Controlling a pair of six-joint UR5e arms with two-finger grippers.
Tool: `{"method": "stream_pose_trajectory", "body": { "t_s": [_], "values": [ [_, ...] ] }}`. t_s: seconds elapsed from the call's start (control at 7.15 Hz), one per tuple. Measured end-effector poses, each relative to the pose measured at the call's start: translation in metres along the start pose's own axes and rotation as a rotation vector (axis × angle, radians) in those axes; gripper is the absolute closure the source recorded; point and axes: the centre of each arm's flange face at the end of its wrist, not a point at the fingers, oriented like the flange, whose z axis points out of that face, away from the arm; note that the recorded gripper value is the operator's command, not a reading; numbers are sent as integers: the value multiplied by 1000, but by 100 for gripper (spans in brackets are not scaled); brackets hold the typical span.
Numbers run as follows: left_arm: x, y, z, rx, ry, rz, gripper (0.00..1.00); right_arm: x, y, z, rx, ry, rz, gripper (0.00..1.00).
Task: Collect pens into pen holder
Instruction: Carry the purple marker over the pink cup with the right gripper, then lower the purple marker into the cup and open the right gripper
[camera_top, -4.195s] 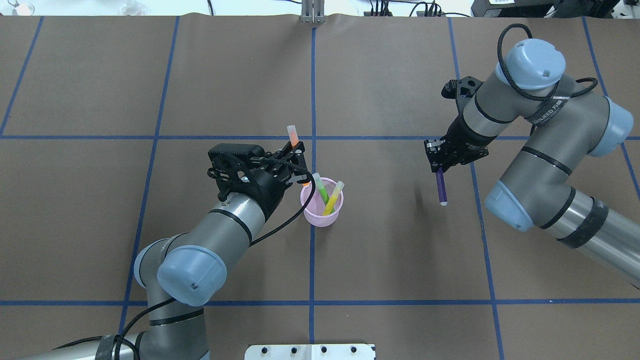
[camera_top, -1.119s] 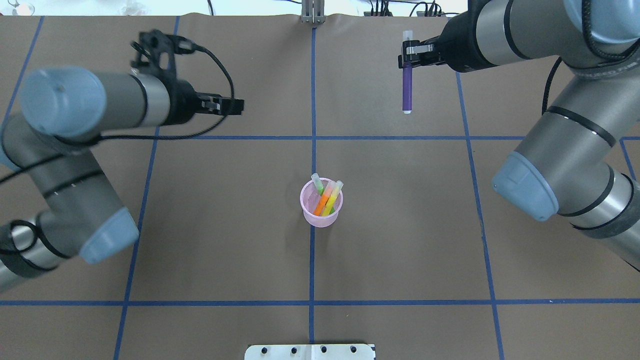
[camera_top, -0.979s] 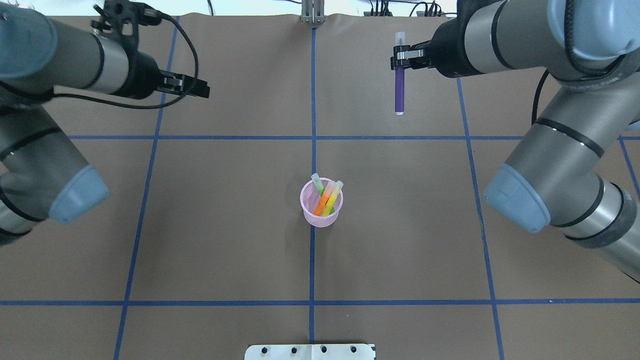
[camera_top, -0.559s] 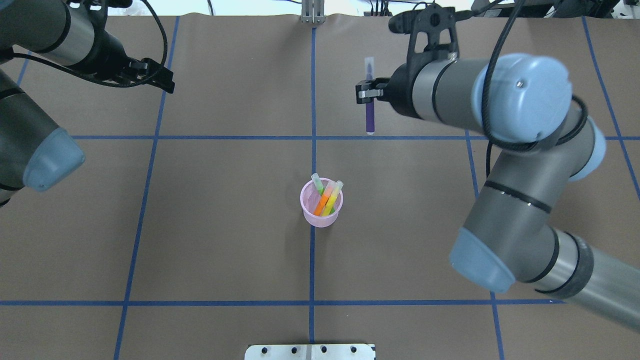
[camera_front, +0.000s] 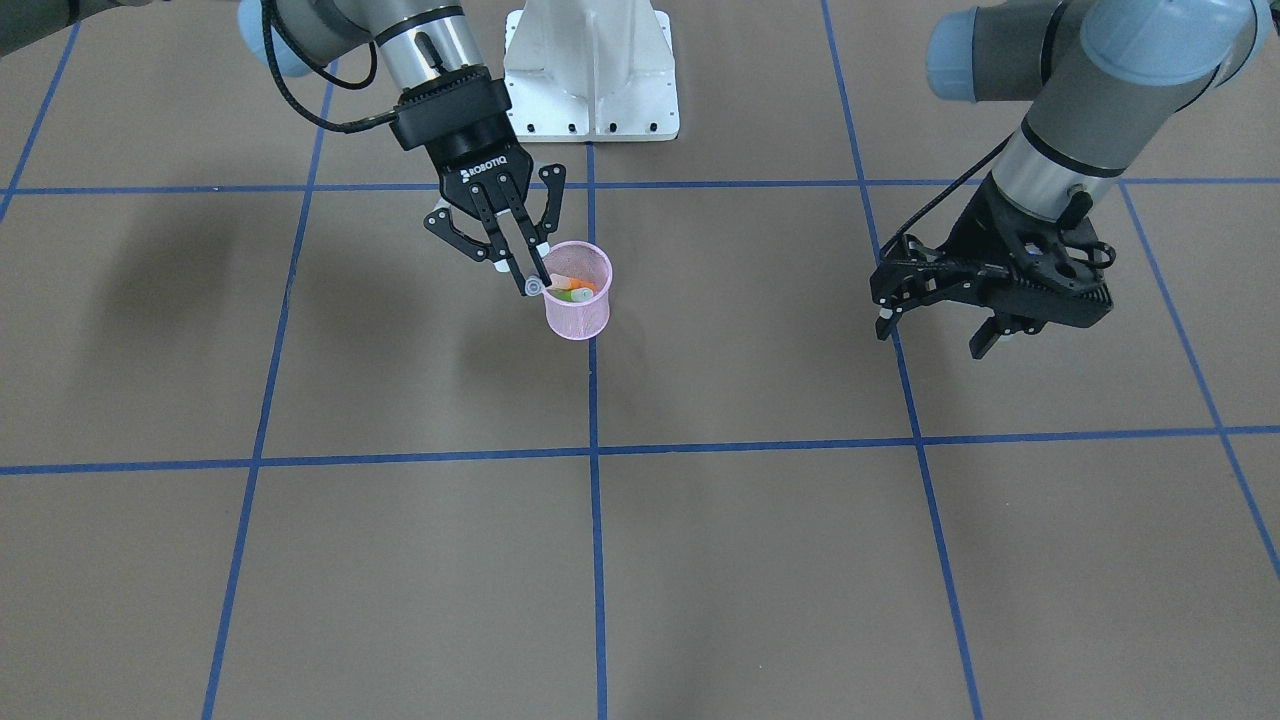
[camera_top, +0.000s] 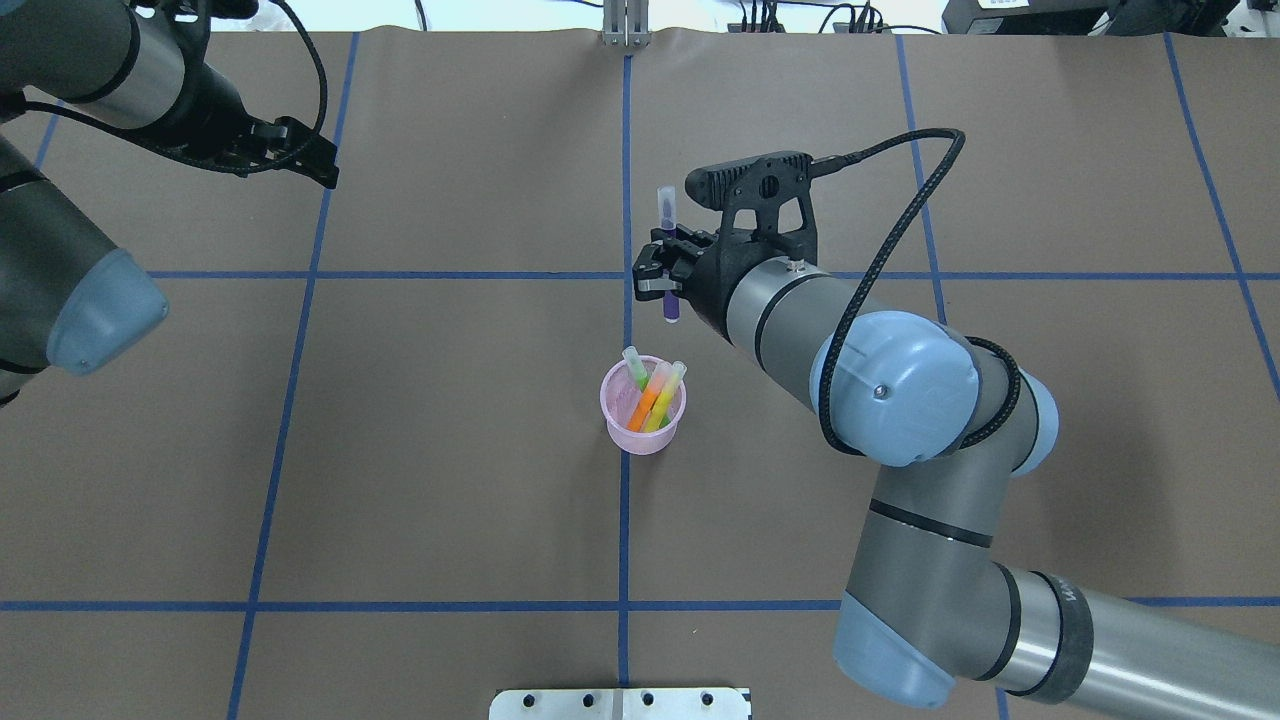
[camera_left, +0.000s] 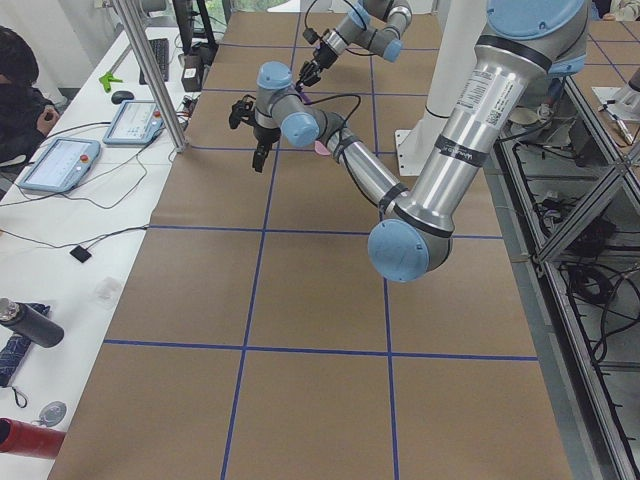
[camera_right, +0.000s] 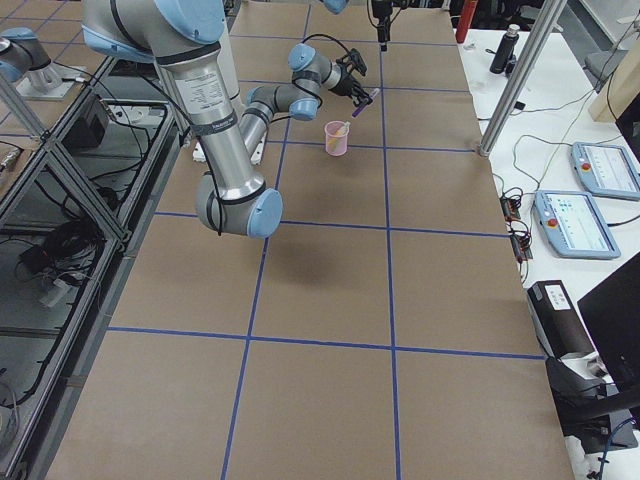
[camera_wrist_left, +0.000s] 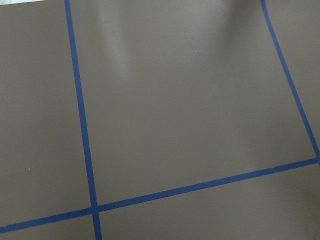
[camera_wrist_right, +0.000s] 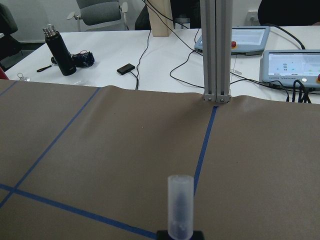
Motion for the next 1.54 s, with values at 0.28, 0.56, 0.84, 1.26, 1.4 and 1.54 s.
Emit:
{"method": "stream_pose_trajectory", "body": {
  "t_s": [0.28, 0.56, 0.84, 1.26, 1.4, 1.54],
  "values": [
    [-13, -6, 9, -7, -21, 11, 2, -11, 30, 14, 20, -50, 5, 100],
    [-25, -10, 15, -12, -36, 17, 2, -26, 58, 14, 18, -65, -5, 100],
    [-27, -12, 17, -14, -41, 17, 2, -32, 75, 12, 1, -71, -21, 100],
    [-28, -13, 17, -15, -42, 16, 2, -29, 91, 21, -15, -48, -38, 100],
    [-28, -13, 18, -15, -42, 16, 2, -29, 96, 26, -13, -35, -43, 100],
    [-28, -13, 18, -16, -43, 16, 2, -30, 99, 27, -13, -30, -46, 23]
  ]
}}
